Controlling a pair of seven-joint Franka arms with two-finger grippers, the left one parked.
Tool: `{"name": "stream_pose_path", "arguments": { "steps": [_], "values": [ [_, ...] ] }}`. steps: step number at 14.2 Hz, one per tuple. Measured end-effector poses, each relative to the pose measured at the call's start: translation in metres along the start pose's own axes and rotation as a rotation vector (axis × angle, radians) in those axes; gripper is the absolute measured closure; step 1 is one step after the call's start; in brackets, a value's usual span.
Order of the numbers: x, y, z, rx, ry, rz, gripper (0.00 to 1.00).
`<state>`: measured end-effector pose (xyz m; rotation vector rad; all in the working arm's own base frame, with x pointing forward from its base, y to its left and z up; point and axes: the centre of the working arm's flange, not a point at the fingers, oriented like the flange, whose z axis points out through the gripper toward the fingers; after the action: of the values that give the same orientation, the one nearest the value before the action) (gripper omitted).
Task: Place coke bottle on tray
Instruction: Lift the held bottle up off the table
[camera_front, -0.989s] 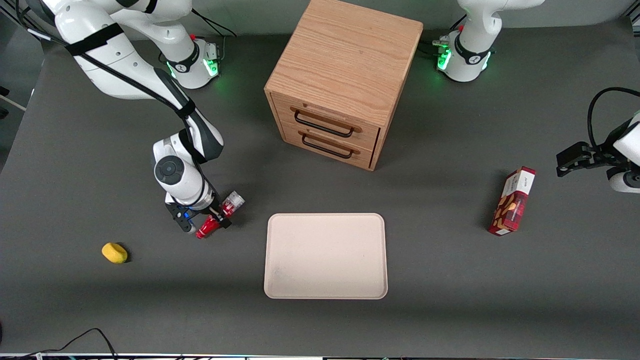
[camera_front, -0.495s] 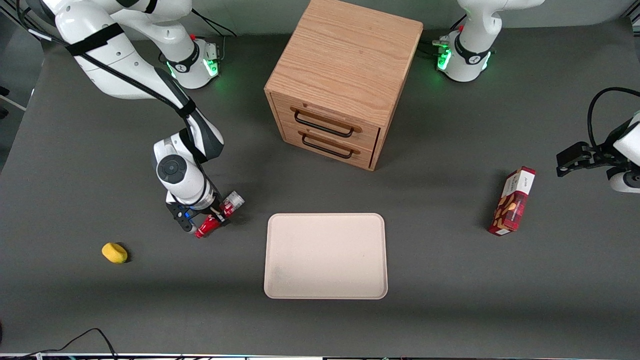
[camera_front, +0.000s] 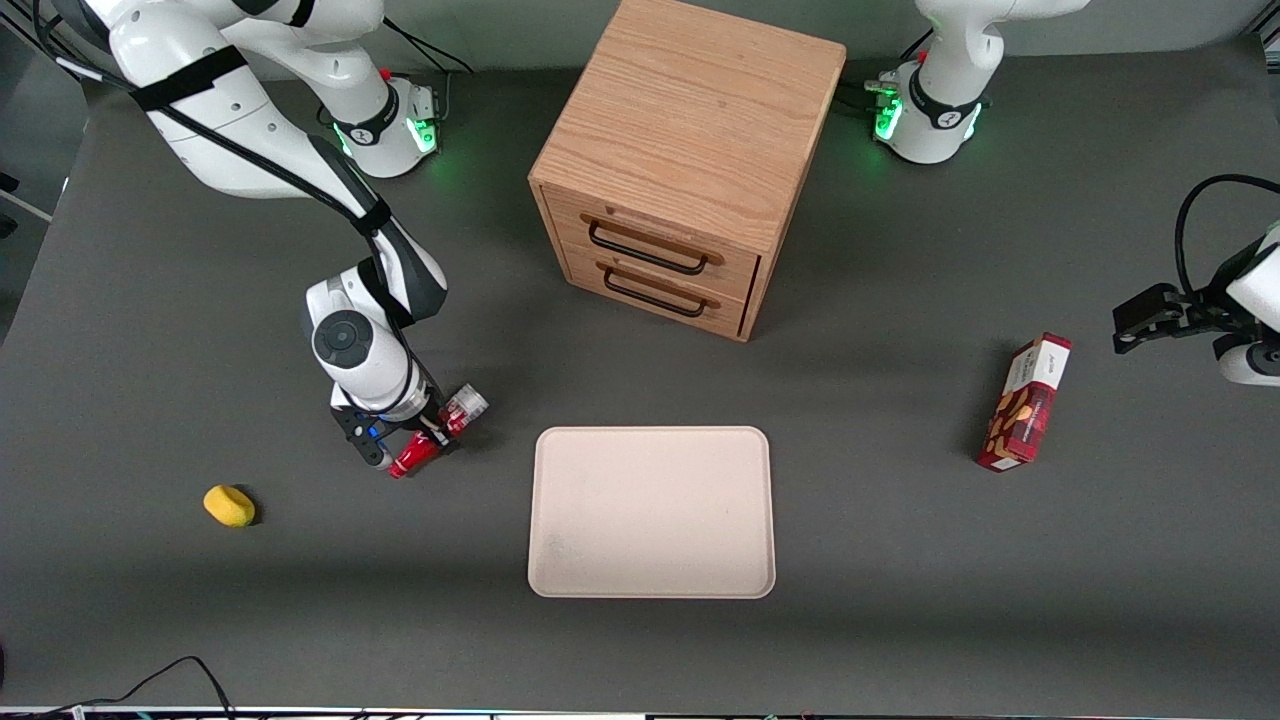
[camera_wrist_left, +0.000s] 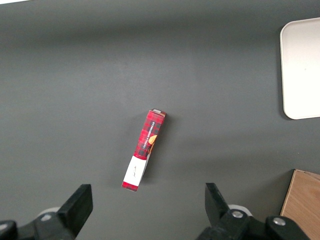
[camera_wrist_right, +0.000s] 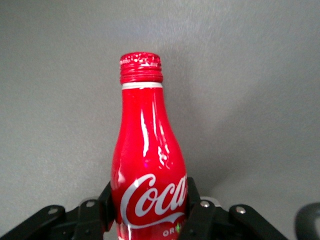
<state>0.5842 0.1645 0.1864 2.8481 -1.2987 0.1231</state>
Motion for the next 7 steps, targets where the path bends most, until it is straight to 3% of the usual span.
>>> {"name": "stream_pose_path", "arguments": {
  "steps": [4,7],
  "values": [
    [0.021,-0.028,-0.057,-0.088,0.005,0.005,0.44],
    [0.033,-0.049,-0.121,-0.124,-0.066,-0.014,0.44]
  ]
}}
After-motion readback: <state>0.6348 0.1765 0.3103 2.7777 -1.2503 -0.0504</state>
